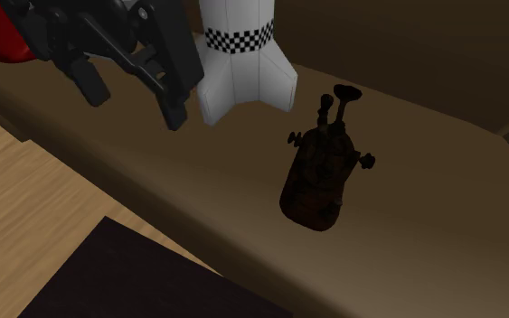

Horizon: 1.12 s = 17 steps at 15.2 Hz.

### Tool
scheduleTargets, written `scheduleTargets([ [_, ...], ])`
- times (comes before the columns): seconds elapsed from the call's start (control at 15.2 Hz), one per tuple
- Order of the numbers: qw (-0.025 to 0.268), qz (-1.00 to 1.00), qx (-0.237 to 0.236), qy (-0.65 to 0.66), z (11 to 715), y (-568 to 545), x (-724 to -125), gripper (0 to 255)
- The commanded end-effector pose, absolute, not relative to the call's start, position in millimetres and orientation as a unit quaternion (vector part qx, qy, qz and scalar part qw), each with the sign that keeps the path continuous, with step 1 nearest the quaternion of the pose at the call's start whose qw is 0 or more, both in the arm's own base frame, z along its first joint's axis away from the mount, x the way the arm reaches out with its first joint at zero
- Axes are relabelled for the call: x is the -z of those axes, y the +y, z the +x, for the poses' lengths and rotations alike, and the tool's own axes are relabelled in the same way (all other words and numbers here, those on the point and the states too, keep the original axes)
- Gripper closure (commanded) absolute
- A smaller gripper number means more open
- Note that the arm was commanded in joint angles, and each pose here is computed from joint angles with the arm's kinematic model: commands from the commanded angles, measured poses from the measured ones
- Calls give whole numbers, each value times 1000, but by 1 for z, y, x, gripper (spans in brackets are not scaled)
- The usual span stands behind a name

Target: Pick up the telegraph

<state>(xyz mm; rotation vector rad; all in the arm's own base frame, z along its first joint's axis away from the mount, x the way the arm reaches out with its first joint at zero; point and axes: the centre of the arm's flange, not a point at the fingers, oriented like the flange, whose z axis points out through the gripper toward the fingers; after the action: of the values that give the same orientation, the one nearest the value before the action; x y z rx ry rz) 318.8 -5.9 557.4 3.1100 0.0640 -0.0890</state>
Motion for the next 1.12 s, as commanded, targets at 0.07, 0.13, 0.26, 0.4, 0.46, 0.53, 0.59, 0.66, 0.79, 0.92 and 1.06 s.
scheduleTargets([
  [0.07,14,999,27,19,328,-14,-553,0],
  [0.13,13,999,26,17,337,-23,-548,0],
  [0.26,12,1000,24,13,354,-40,-538,0],
  [0.4,10,1000,22,9,372,-57,-529,0],
  [0.46,9,1000,20,7,381,-65,-524,0],
  [0.53,8,1000,19,5,389,-74,-520,0],
  [0.59,7,1000,18,4,398,-83,-515,0],
  [0.66,7,1000,17,2,407,-91,-510,0],
  [0.79,5,1000,15,-2,424,-109,-501,0],
  [0.92,3,1000,12,-6,441,-126,-491,0],
  [1.06,2,1000,10,-10,458,-144,-482,0],
])
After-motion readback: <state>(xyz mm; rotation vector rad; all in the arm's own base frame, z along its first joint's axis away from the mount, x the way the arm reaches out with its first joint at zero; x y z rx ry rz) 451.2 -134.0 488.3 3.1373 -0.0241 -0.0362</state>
